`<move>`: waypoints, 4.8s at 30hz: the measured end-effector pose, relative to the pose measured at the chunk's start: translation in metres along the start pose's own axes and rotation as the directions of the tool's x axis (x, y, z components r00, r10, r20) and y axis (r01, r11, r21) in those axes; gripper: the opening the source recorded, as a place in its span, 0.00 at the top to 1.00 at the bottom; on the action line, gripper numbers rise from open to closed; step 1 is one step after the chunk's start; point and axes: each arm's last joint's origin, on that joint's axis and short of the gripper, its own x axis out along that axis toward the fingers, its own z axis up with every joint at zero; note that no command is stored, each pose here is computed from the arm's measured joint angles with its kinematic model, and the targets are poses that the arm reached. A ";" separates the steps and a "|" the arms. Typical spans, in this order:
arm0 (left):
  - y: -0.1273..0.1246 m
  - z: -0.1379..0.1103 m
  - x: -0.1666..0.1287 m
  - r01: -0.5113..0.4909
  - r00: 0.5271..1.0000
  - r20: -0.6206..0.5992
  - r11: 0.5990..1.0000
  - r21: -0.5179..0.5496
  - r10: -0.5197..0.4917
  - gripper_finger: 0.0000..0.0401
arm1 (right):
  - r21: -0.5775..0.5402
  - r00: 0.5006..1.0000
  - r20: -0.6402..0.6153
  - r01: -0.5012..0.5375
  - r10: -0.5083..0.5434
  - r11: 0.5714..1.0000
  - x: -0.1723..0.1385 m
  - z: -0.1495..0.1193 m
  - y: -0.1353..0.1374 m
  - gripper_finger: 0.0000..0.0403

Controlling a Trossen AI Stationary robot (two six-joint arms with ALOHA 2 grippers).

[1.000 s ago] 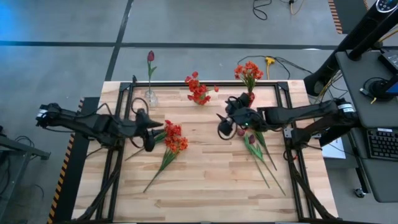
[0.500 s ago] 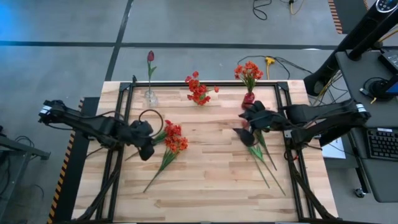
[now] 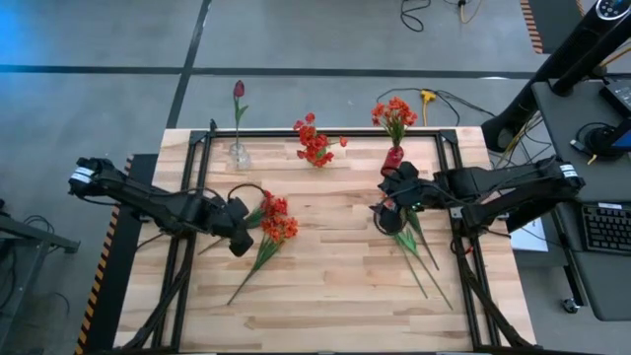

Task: Sort flowers into vase by color
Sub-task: Put the red flower into the green vase

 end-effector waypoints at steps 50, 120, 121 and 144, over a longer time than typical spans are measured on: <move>-0.018 -0.008 0.060 -0.308 0.917 -0.218 0.940 0.143 0.334 0.43 | -0.017 0.998 0.055 -0.037 0.038 0.999 -0.013 0.019 0.002 0.25; -0.025 -0.014 0.055 -0.344 0.918 -0.193 0.938 0.042 0.346 0.62 | -0.084 0.997 0.008 -0.078 0.079 0.993 -0.003 -0.004 0.017 0.25; -0.025 -0.014 0.058 -0.356 0.912 -0.198 0.933 0.045 0.358 0.63 | -0.085 0.997 0.008 -0.078 0.079 0.993 -0.003 -0.004 0.017 0.25; -0.018 -0.014 0.081 -0.376 0.906 -0.193 0.926 0.045 0.377 0.99 | -0.085 0.997 0.007 -0.077 0.078 0.993 -0.002 -0.004 0.017 0.25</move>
